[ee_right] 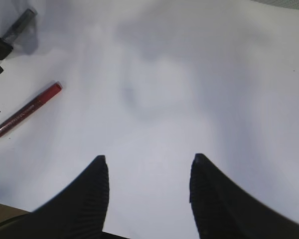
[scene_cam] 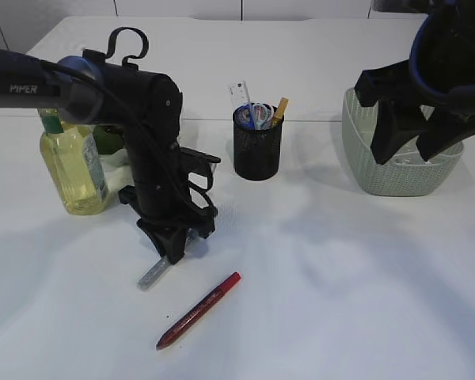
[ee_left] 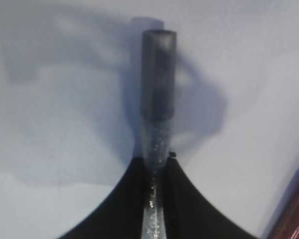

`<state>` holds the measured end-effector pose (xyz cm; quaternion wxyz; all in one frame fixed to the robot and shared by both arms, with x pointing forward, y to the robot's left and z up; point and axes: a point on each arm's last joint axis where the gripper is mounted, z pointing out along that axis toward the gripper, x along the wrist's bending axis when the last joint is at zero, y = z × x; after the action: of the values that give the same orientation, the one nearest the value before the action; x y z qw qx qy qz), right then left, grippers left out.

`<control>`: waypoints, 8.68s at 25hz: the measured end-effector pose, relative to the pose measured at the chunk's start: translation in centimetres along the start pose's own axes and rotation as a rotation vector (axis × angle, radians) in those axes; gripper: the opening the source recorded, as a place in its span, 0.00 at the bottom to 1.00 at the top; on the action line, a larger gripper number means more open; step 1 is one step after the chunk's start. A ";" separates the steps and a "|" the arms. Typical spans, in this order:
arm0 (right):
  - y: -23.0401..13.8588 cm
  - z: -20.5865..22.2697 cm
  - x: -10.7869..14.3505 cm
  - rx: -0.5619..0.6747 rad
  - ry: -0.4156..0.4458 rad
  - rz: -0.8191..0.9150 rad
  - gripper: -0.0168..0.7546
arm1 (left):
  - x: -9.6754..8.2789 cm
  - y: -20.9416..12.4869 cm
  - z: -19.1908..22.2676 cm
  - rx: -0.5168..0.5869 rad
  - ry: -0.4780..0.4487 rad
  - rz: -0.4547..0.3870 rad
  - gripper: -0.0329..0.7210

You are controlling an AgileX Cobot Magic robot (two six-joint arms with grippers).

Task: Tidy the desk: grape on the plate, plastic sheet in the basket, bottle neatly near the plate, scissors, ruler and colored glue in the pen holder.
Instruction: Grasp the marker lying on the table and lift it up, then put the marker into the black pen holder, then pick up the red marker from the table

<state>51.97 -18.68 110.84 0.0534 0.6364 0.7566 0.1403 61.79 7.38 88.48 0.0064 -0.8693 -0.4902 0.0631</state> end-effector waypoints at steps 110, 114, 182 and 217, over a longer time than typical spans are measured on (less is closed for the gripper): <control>2.0 5.3 -3.9 0.120 -0.156 0.045 0.57 | -4.2 1.8 -15.5 -0.874 0.036 0.108 0.36; 2.0 5.3 -3.7 0.122 -0.140 0.049 0.57 | -4.3 -0.3 -14.9 -0.631 0.031 0.116 0.37; 2.0 5.3 -3.6 0.125 -0.127 0.027 0.57 | -9.8 -5.4 1.0 -0.019 0.111 0.166 0.46; 2.0 5.3 -3.6 0.125 -0.127 0.023 0.57 | -9.9 -5.1 1.5 -0.037 0.099 0.161 0.38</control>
<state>55.88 -21.14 105.97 0.0598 0.6548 0.7515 0.0527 52.20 1.51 88.43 0.0093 -0.9080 -0.4188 0.0113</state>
